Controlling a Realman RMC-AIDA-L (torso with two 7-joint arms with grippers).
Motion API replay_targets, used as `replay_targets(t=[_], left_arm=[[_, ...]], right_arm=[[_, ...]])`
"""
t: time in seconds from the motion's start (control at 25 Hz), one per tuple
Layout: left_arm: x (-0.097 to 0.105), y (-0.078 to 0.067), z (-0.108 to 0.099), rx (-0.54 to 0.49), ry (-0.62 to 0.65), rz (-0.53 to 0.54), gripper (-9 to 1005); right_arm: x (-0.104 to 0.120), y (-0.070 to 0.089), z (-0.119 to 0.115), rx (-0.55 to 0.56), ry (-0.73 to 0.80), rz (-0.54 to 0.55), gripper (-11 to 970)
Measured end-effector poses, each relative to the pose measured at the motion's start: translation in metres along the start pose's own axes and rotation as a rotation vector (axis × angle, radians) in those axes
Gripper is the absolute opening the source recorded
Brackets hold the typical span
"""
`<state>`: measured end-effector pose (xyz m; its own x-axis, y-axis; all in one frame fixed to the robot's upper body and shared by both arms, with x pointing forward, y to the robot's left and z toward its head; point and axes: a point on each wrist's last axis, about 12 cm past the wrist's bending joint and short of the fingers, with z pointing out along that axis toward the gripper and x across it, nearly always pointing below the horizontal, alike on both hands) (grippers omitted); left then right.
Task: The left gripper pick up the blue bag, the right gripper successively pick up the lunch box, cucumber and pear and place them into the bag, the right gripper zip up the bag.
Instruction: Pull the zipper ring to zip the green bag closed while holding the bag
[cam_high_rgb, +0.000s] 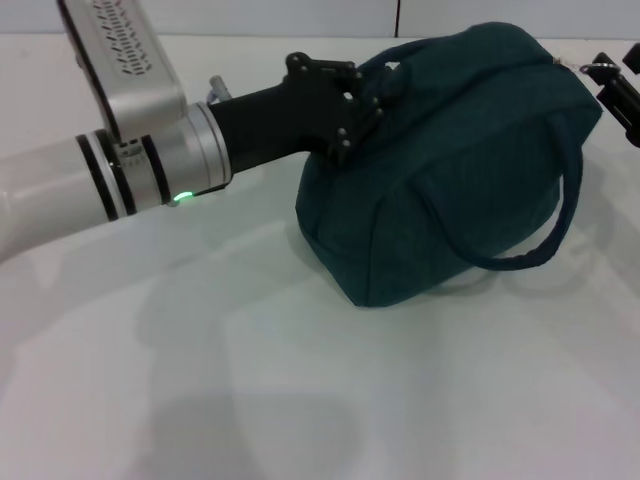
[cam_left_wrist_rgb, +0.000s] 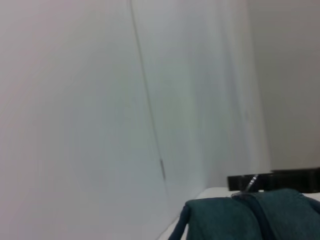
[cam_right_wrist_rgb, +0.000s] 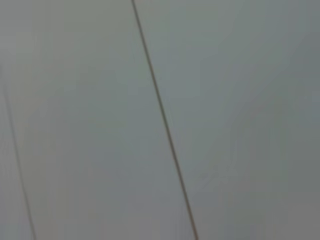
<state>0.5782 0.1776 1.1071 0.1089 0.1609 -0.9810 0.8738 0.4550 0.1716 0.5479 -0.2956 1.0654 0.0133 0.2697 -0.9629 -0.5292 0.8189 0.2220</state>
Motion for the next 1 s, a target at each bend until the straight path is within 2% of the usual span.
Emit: replay_targets(t=[0.44,1.0], left_arm=[[0.0,0.004,-0.004,-0.021,-0.009,0.036,129],[0.0,0.016,-0.01,-0.08,-0.025,0.006,127]], right_arm=[[0.005,-0.014,-0.006,0.119,0.027,0.026,554],[0.015,-0.026,-0.006,0.221,0.118,0.031,433]])
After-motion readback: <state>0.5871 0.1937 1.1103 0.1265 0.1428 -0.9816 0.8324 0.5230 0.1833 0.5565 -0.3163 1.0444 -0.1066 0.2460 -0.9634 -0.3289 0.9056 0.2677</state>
